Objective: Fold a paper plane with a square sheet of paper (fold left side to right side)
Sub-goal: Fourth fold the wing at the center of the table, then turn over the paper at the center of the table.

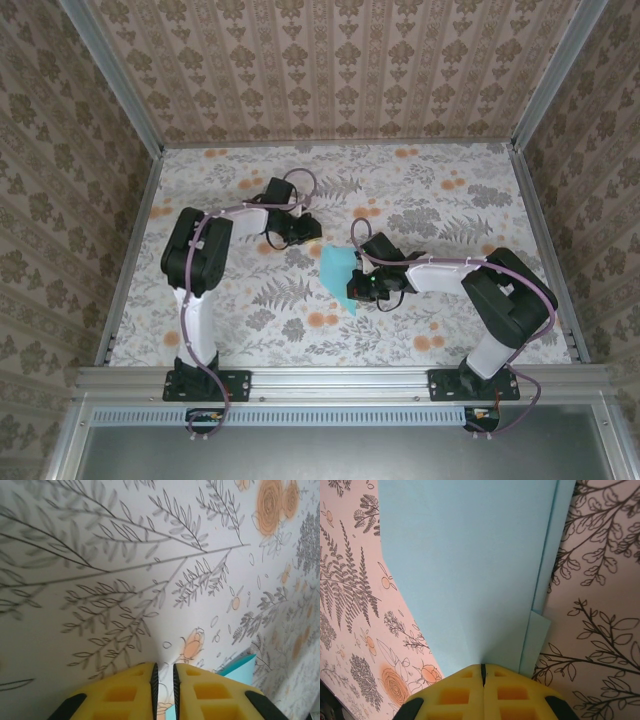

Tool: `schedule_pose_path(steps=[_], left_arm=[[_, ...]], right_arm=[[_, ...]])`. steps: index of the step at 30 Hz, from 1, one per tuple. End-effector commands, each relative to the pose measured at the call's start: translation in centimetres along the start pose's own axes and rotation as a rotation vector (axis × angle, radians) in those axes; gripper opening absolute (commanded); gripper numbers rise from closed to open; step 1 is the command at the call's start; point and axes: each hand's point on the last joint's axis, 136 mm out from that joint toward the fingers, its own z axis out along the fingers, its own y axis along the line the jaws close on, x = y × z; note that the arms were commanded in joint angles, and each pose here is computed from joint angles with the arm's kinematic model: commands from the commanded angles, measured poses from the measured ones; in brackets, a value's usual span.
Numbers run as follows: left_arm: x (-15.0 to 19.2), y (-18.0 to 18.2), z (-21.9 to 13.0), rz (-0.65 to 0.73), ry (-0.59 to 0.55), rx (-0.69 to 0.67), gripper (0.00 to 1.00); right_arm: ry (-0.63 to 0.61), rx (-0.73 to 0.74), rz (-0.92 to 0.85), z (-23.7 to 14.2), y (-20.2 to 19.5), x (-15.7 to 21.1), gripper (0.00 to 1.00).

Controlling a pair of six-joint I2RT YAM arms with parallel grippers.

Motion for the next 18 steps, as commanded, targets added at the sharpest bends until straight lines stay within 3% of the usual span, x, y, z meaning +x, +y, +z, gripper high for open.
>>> schedule_pose_path(steps=[1,5,11,18], left_arm=[[-1.1,0.0,-3.3,0.035,-0.081,-0.042,0.23],[-0.2,-1.0,-5.7,0.043,-0.117,-0.032,0.32],[2.7,-1.9,-8.1,0.013,-0.148,0.007,0.4],[6.1,-2.9,-7.2,-0.046,-0.113,0.103,0.43]], right_arm=[[0.076,0.141,0.068,1.1,-4.1,3.2,0.0],[-0.014,0.05,0.042,0.3,-1.6,0.9,0.03],[-0.161,-0.006,-0.029,-2.7,0.7,-2.0,0.2],[-0.289,0.026,-0.078,-6.4,-0.1,-4.1,0.41]])
